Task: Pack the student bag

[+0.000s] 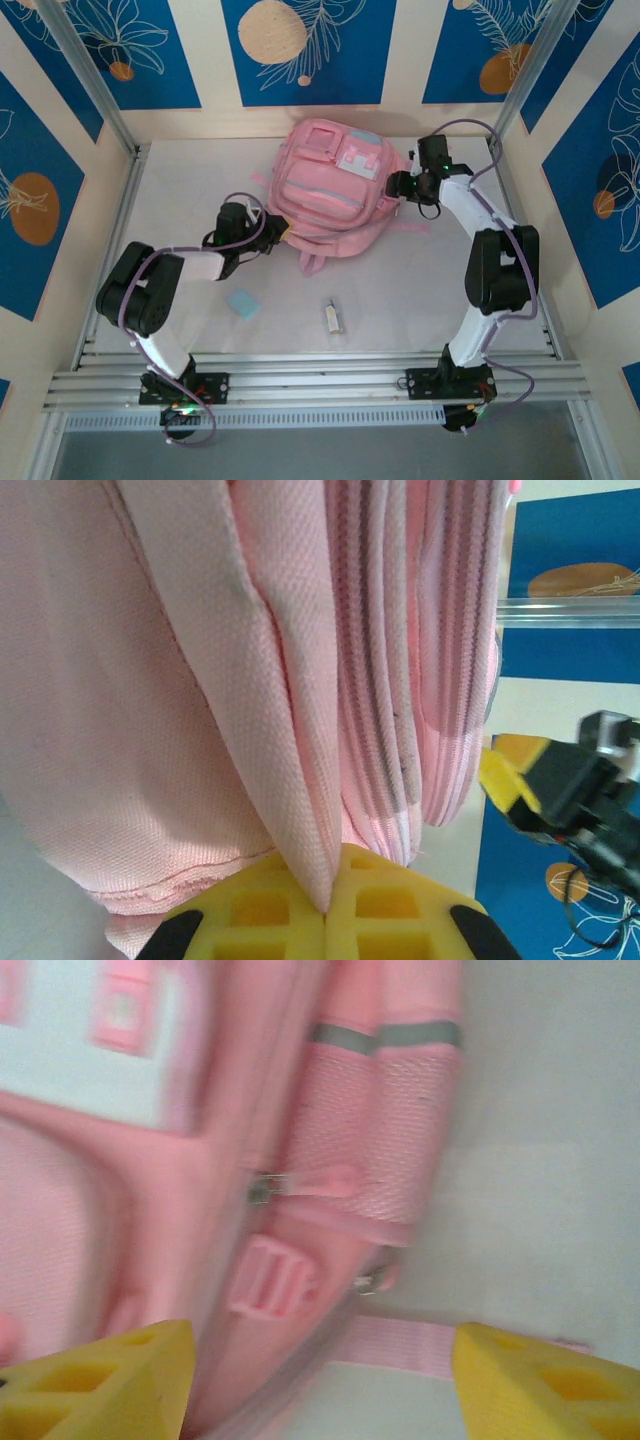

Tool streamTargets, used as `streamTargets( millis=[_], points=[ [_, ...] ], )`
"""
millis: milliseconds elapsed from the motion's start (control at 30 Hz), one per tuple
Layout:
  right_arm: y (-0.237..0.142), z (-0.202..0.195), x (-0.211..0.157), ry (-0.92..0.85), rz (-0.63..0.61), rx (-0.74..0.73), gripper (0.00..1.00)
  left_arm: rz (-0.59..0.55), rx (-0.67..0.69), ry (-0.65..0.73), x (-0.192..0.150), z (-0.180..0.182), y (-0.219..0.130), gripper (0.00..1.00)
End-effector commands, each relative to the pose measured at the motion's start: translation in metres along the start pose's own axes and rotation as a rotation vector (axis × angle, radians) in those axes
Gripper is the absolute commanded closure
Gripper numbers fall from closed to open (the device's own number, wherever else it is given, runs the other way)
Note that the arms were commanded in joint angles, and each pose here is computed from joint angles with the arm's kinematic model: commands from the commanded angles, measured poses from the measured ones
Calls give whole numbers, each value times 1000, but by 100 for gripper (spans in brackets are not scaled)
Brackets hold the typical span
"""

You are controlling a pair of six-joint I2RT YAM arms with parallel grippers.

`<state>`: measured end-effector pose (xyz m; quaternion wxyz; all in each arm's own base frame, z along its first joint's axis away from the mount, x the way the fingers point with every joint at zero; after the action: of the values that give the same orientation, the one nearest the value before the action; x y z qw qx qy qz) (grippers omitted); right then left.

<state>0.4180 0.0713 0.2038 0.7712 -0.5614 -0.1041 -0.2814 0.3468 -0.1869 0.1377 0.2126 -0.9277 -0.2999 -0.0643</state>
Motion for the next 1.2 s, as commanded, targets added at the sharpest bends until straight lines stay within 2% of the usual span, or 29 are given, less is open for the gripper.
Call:
streamTargets(
  millis=[0,167,333,467,633,967,1067,1167],
  points=[
    [-6,34,-13,-22,12,112,27,8,-94,106,7,-33,-3,100],
    [9,60,-25,-43,43,193,22,28,-92,142,3,-39,0,100],
    [31,70,-31,-25,90,231,20,40,-97,145,1,-40,2,100],
    [37,87,-41,-39,129,324,19,46,-99,146,-2,-39,4,100],
    [40,105,-61,-102,172,346,20,52,-105,136,-5,-37,8,100],
    [-3,113,-146,-96,366,382,21,40,-132,129,-3,-43,13,100],
    [-19,114,-156,-120,367,373,21,44,-140,128,-2,-44,15,100],
    [-26,104,-147,-153,297,306,21,44,-137,130,-3,-44,15,100]
  ],
)
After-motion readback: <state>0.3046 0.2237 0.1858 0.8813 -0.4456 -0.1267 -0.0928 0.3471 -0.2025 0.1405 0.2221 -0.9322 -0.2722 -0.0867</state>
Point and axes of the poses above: each hand's point on the last joint's axis, 136 mm out from that joint toward the fingers, its own y axis out along the fingers, its own z axis along the line the jaws close on, x = y × z, the point moved 7 cm from there along -y, back along the fingers, and after that the axes turned 9 degrees about y, right-handed, at the moved point
